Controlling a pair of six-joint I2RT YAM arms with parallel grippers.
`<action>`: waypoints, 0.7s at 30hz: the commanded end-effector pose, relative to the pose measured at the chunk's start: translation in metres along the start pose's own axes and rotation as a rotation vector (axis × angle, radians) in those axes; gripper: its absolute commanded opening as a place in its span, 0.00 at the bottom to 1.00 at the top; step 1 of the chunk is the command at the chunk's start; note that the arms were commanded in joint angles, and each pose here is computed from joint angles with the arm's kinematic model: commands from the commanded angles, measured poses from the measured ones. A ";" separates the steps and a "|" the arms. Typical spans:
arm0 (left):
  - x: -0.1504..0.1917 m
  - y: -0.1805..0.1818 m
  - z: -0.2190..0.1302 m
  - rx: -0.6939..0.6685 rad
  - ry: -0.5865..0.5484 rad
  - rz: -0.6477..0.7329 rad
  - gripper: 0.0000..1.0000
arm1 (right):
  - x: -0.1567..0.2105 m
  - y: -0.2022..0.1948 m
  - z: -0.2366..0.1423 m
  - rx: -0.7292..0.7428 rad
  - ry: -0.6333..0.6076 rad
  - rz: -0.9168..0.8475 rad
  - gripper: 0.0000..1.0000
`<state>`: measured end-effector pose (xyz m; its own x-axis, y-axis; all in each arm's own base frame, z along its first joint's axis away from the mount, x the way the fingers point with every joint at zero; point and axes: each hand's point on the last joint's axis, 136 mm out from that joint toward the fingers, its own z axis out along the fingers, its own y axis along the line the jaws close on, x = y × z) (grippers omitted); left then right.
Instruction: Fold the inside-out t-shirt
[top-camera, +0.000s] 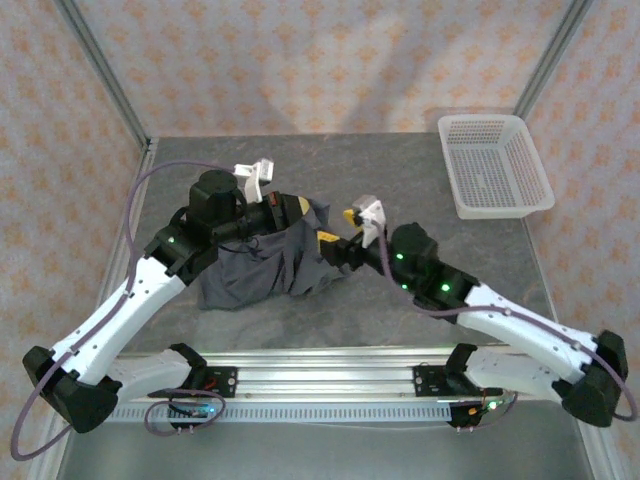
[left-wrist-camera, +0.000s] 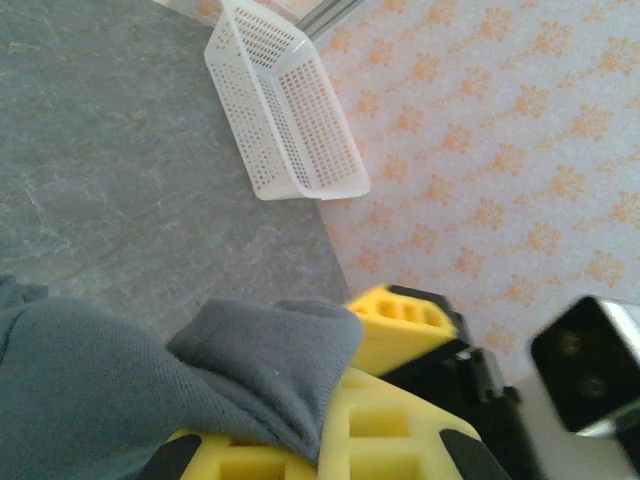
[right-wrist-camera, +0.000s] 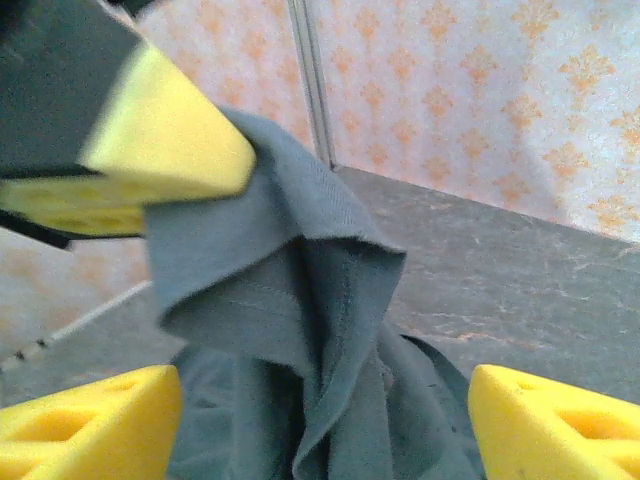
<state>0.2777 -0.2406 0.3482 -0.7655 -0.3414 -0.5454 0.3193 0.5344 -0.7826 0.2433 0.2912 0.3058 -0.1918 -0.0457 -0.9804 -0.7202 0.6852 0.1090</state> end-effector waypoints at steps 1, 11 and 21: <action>-0.004 -0.011 -0.007 0.025 -0.013 0.018 0.00 | -0.004 -0.004 0.019 0.036 -0.011 -0.144 0.79; -0.003 -0.010 -0.014 0.006 -0.015 0.042 0.00 | 0.014 -0.001 0.017 -0.027 0.056 -0.054 0.59; -0.004 -0.014 -0.010 0.025 -0.008 0.040 0.00 | -0.015 -0.007 -0.003 -0.074 -0.060 0.007 0.54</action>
<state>0.2741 -0.2384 0.3406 -0.7794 -0.3251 -0.5356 0.3028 0.5530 -0.7762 0.2412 0.2876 0.3198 -0.1465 -0.0399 -0.9884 -0.7756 0.6248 0.0898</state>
